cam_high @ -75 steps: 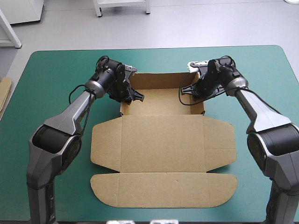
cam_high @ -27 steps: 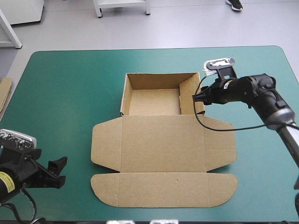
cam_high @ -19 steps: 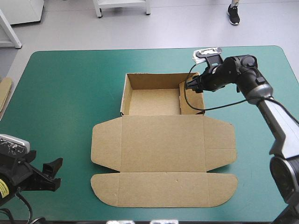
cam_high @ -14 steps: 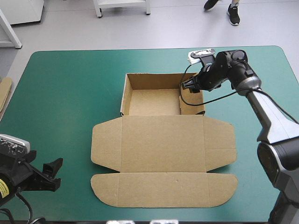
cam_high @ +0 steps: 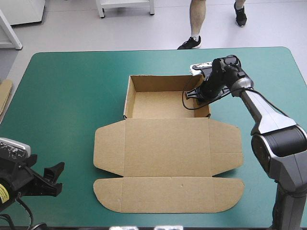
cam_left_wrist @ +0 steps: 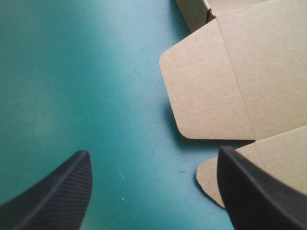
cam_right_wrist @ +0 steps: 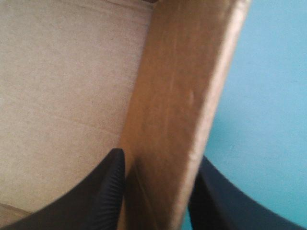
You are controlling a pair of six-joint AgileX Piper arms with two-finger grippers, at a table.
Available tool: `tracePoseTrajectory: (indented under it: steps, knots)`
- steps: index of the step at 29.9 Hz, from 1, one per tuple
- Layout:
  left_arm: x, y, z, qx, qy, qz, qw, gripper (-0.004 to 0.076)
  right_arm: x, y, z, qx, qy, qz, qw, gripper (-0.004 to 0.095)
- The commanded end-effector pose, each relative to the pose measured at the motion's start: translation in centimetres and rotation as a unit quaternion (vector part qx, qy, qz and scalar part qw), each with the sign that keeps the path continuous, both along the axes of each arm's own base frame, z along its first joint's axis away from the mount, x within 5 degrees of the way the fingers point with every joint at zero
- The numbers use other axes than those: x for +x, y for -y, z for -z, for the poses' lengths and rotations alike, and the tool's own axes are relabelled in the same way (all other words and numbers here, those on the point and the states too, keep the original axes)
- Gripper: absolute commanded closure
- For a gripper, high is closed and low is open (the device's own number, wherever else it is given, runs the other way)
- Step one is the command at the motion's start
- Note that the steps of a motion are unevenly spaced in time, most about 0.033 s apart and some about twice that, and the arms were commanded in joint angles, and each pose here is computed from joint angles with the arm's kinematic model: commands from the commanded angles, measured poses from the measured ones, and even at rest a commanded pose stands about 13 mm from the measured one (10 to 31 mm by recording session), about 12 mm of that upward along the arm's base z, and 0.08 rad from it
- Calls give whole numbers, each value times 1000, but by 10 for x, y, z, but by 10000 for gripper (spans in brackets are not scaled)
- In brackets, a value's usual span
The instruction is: Fold the box
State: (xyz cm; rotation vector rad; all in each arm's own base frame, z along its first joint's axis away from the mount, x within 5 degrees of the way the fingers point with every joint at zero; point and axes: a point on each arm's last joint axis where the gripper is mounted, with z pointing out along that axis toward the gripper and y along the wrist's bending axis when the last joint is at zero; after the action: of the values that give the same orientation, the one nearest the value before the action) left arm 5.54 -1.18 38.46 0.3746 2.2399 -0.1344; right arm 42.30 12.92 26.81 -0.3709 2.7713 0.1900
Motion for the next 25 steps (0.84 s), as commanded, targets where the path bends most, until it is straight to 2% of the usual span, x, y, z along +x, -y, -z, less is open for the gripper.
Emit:
tracePoseTrajectory:
  steps: [1,2,3,12,25]
  knots:
    - [1,-2,-5,2,7,-6,1000,196,-1,1,-31,20,49,2,999,784]
    - [1,-2,-5,2,7,-6,1000,196,-1,1,-30,14,48,-2,999,875]
    - [1,-2,-5,3,8,-6,1000,196,-1,2,-30,8,50,-5,999,925]
    - [1,-2,-5,5,8,-4,1000,196,-4,30,-43,-85,68,13,994,921]
    - [-1,-3,-3,22,-1,3,1000,248,-14,147,-82,-105,94,133,981,921]
